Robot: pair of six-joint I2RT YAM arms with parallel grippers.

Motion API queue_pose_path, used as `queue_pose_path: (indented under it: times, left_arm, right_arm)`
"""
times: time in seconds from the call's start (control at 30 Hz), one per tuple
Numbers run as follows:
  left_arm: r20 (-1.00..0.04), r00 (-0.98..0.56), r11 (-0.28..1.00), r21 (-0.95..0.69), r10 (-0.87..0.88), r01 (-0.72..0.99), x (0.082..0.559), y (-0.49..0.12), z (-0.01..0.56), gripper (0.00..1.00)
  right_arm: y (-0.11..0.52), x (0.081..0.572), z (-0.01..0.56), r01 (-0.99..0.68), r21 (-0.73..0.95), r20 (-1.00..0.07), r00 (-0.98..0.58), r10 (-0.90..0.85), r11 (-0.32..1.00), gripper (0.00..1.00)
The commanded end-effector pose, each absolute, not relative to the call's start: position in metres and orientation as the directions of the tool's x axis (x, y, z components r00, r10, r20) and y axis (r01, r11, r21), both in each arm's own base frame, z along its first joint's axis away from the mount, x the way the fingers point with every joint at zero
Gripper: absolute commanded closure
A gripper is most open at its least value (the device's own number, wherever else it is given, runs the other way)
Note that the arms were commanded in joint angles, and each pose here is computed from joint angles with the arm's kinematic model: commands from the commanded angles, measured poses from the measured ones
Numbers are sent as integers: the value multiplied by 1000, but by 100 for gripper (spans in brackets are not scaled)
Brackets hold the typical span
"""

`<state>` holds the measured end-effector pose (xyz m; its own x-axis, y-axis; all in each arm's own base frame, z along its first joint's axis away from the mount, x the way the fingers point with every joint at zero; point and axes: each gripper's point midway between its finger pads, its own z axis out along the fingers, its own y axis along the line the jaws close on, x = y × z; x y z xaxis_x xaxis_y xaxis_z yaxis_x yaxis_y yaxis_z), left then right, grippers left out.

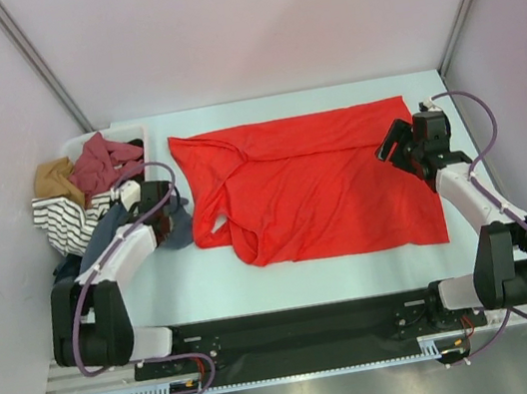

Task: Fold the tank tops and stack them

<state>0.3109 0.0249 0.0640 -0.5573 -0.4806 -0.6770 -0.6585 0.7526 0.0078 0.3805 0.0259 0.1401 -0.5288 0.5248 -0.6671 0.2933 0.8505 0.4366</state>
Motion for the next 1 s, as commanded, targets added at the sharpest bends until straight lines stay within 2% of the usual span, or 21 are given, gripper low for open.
queue_pose_path:
  times: [0.0, 0.07, 0.17, 0.33, 0.37, 0.53, 0.57, 0.73, 0.77, 0.8, 0.83, 0.87, 0.97]
  left_arm:
    - [-730, -467, 774, -133, -499, -619, 323, 17, 102, 100]
    - [-738, -453, 782, -160, -500, -603, 319, 15, 111, 100]
    - [-764, -395, 757, -180, -509, -628, 314, 24, 140, 94]
    - [-757, -324, 714, -257, -568, -651, 329, 40, 176, 97]
    - [-764, -281, 696, -288, -581, -658, 339, 49, 197, 100]
    - [-791, -139, 640, -362, -595, -678, 374, 78, 271, 100]
    - [-800, -85, 628, -395, -594, -670, 390, 86, 303, 100]
    - [-839, 61, 536, -399, -540, -744, 405, 136, 362, 100]
    - [-850, 75, 519, -385, -521, -763, 411, 145, 366, 80]
    - [-857, 70, 506, -365, -510, -781, 411, 149, 364, 55]
    - [-857, 54, 509, -354, -513, -785, 415, 149, 361, 22]
    - [-850, 3, 513, -320, -527, -796, 415, 147, 350, 1]
    - [-811, -103, 577, -314, -576, -754, 417, 125, 326, 0]
  right_arm:
    - [31, 387, 155, 256, 433, -709, -495, 502, 864, 26]
    - [34, 387, 155, 249, 433, -710, -498, 498, 867, 26]
    - [36, 388, 154, 249, 431, -708, -503, 496, 867, 26]
    - [40, 390, 152, 241, 430, -708, -508, 490, 870, 26]
    - [41, 390, 152, 239, 429, -707, -511, 489, 871, 26]
    - [42, 392, 152, 241, 421, -708, -515, 482, 875, 26]
    - [41, 392, 153, 244, 421, -709, -512, 485, 874, 26]
    - [42, 393, 154, 243, 417, -708, -519, 480, 876, 26]
    - [41, 392, 155, 244, 417, -708, -518, 481, 876, 25]
    - [42, 392, 153, 245, 416, -705, -521, 481, 875, 26]
    - [42, 390, 152, 247, 417, -702, -523, 483, 875, 26]
    - [42, 389, 150, 250, 415, -699, -527, 482, 875, 25]
    - [35, 384, 149, 288, 409, -697, -514, 500, 866, 25]
